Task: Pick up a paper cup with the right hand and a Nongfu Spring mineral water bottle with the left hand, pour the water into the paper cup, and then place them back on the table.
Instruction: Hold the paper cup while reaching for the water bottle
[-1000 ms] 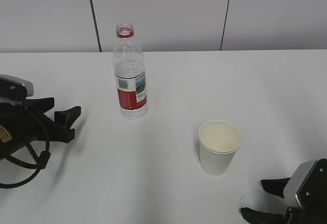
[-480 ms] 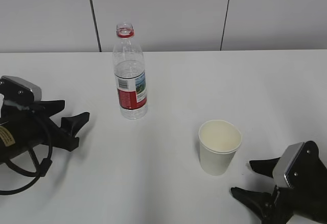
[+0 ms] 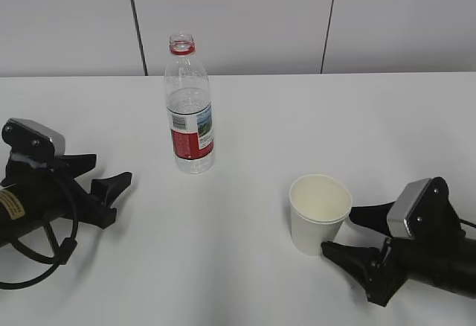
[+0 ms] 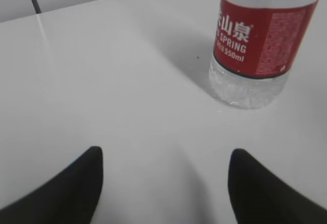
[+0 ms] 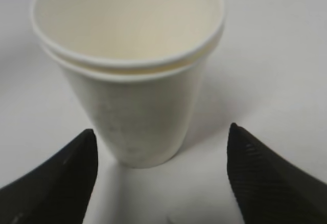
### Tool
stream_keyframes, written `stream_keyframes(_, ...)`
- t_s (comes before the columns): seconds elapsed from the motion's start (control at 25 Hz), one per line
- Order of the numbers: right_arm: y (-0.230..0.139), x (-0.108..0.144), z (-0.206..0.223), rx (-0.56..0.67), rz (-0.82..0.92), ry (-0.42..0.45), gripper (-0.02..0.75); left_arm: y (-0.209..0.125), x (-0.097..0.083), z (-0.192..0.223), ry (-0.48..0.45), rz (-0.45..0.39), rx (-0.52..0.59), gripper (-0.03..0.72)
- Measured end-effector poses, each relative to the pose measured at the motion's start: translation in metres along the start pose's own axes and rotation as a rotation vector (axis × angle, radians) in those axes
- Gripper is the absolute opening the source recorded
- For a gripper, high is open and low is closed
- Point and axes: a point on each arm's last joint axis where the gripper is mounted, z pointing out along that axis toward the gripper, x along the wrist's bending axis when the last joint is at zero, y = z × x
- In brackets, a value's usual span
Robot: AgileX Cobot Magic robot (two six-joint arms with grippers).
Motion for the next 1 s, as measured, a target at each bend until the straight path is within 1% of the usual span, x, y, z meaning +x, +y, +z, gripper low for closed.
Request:
stream_keyframes(0.16,0.001,-0.006,0.011,-0.021,-0.011,0.042,0.582,-0.003,0.000,0.001,-0.002,0.002,0.009,0.463)
stream_keyframes(0.28,0.000,-0.010,0.017,-0.025,-0.018,0.053,0.582,-0.004,0.000,0.001,-0.002,0.003,0.013,0.463)
stream_keyframes(0.52,0.002,-0.008,0.020,-0.039,-0.056,0.109,0.582,-0.004,0.000,0.001,-0.001,0.003,0.012,0.463)
stream_keyframes(0.8,0.006,-0.002,0.029,-0.053,-0.087,0.148,0.582,-0.004,0.000,0.001,0.000,0.002,0.012,0.463)
stream_keyframes(1.0,0.008,-0.003,0.043,-0.064,-0.100,0.150,0.582,-0.004,0.000,0.001,0.000,0.002,0.012,0.463)
